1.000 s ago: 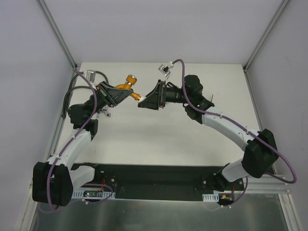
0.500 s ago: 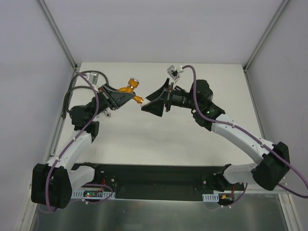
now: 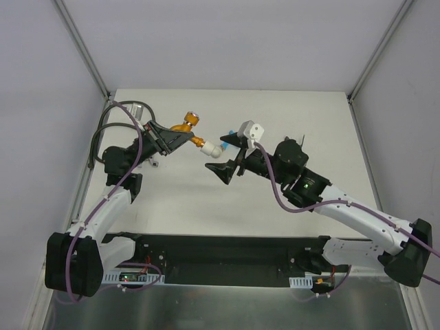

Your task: Install the water faucets

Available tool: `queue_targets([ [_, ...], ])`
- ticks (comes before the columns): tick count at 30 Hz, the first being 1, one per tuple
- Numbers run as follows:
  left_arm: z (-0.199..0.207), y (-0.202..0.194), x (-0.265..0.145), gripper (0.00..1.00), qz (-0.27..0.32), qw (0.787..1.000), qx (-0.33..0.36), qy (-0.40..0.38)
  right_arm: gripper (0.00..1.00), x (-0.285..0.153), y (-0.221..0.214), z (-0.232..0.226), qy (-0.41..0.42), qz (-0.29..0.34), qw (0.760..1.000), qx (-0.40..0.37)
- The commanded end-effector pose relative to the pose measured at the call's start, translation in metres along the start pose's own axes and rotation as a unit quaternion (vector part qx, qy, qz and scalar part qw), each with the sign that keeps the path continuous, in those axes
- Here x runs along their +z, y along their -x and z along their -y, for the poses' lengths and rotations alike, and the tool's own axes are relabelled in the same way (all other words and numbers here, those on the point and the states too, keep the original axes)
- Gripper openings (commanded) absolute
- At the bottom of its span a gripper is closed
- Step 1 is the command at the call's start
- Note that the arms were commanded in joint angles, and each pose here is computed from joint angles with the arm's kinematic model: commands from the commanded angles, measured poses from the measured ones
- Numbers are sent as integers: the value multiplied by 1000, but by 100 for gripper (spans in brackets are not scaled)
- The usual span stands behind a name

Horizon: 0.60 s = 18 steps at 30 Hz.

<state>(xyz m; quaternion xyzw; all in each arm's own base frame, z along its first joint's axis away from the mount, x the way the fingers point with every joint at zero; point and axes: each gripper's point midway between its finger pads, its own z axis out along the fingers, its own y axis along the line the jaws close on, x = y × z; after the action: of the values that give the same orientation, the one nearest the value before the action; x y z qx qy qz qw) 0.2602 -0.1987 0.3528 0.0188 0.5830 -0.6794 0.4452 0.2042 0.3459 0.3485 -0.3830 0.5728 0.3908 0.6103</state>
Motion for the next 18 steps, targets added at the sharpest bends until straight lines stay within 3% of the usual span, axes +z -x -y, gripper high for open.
queue_targets([
  [1, 19, 11, 3, 0, 11, 999, 22, -26, 94, 9, 5, 18, -52, 2, 995, -89],
  [11, 19, 10, 5, 0, 2, 1000, 13, -27, 85, 35, -16, 21, -81, -46, 986, -138],
  [17, 20, 9, 4, 0, -1, 999, 15, -29, 68, 39, -14, 21, -85, -41, 987, -132],
  [18, 20, 10, 4, 0, -1, 999, 15, -29, 59, 40, -13, 19, -81, -39, 988, -127],
])
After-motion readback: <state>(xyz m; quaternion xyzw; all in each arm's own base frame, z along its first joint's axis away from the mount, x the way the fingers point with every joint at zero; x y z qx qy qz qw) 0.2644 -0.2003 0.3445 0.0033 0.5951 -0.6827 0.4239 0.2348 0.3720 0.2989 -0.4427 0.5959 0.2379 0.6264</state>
